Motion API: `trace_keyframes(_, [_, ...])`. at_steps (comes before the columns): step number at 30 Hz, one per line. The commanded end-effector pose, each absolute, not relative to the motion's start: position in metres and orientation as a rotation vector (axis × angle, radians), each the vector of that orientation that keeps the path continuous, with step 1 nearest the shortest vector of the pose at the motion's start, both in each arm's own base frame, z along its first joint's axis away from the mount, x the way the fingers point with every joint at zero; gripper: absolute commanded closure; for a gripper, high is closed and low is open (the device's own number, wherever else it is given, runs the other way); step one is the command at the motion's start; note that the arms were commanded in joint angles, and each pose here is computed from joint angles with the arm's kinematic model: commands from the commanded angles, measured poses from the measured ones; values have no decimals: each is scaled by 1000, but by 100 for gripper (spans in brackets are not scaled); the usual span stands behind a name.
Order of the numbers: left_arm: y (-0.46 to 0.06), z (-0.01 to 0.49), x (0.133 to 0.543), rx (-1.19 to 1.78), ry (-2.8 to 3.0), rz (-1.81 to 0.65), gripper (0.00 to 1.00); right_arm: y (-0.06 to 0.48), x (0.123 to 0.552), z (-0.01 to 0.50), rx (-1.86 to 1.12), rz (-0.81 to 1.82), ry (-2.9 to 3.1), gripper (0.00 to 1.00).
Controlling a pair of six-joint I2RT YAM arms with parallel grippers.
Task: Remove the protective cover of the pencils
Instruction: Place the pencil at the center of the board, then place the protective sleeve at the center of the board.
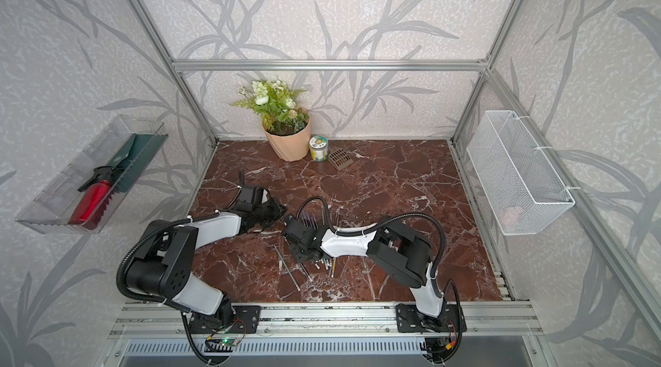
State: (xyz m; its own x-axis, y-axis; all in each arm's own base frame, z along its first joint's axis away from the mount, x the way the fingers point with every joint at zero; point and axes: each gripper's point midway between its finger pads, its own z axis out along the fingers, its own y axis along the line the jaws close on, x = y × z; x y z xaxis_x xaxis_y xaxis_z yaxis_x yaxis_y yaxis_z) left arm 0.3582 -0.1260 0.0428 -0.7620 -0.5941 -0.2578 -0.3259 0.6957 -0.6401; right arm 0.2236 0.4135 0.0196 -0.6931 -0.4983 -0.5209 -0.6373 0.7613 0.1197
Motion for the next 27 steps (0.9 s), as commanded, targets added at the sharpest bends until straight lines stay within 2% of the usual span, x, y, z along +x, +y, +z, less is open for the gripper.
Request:
trace_keyframes(1, [-126,44,363,-696,2469,-769,100,399,224,15,-851,351,2516,75])
trace_keyframes(17, [-118,27,356,-723,2554,-646,100,392,246,76,-773,344,2388,71])
trace_keyframes(27, [-117,23,354,-728,2575,-617,95,381,259,62,-739,309,2432,79])
